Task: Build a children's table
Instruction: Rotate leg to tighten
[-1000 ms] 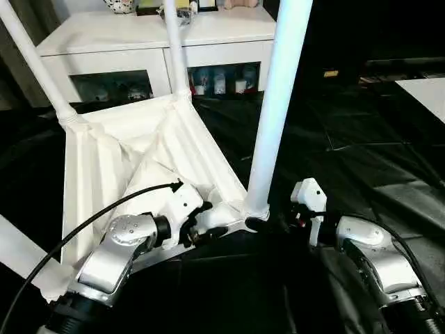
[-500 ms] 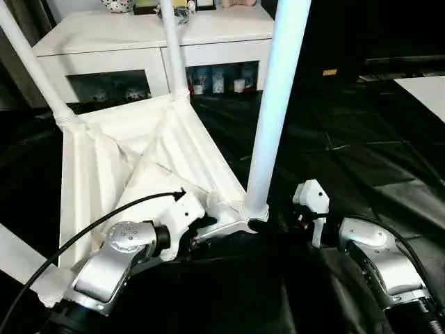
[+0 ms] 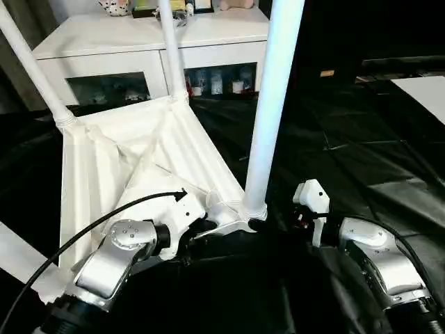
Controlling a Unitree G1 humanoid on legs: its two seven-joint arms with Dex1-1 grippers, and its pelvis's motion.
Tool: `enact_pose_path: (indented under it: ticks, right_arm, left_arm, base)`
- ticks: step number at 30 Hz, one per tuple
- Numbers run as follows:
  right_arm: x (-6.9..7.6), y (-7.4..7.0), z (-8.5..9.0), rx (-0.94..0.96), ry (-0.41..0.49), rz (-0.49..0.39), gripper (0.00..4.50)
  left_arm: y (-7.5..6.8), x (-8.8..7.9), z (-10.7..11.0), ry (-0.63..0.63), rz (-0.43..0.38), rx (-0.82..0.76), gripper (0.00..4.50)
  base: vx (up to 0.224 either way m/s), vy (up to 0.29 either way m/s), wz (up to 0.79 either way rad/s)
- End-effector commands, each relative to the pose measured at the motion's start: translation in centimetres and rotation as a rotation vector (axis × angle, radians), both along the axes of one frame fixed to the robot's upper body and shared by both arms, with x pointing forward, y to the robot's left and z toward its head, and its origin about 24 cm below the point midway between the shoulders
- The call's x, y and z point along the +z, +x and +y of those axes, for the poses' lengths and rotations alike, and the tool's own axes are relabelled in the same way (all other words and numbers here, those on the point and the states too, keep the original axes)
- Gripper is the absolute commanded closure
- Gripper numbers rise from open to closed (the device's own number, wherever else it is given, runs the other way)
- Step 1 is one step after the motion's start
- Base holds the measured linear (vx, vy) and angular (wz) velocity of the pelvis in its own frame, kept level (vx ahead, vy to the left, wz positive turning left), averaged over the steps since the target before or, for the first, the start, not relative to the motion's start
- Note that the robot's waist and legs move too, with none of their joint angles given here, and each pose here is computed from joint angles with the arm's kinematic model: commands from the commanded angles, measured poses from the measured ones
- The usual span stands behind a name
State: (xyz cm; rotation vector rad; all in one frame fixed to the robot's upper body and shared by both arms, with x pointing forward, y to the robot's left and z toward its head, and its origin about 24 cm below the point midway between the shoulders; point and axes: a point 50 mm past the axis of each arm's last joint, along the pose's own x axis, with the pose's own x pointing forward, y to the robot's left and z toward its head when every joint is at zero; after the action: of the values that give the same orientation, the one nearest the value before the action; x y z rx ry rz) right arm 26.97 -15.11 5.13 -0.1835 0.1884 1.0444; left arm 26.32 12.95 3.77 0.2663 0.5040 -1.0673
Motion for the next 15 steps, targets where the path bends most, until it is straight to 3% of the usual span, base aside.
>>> enact_pose_path:
  ticks: [1, 4, 9, 15]
  right_arm:
    - [0.57, 0.28, -0.01, 0.001, -0.006, -0.025, 0.69]
    - [0.63, 0.40, -0.06, 0.000, -0.010, -0.029, 0.69]
    - [0.55, 0.48, -0.23, 0.033, -0.039, -0.030, 0.69]
    - [0.00, 0.91, 0.07, 0.069, -0.085, -0.037, 0.69]
  left_arm:
    - [-0.05, -0.83, 0.35, 0.021, 0.048, 0.014, 3.68]
    - [0.05, -0.80, 0.31, 0.013, 0.054, 0.008, 3.80]
    - [-0.02, -1.02, 0.52, 0.027, 0.085, -0.024, 4.40]
    - [-0.30, -1.38, 0.54, 0.053, 0.098, -0.072, 4.47]
  base:
    - [0.000, 0.000, 0.00]
    - [0.000, 0.000, 0.00]
    - [0.000, 0.000, 0.00]
    - [0.000, 0.000, 0.00]
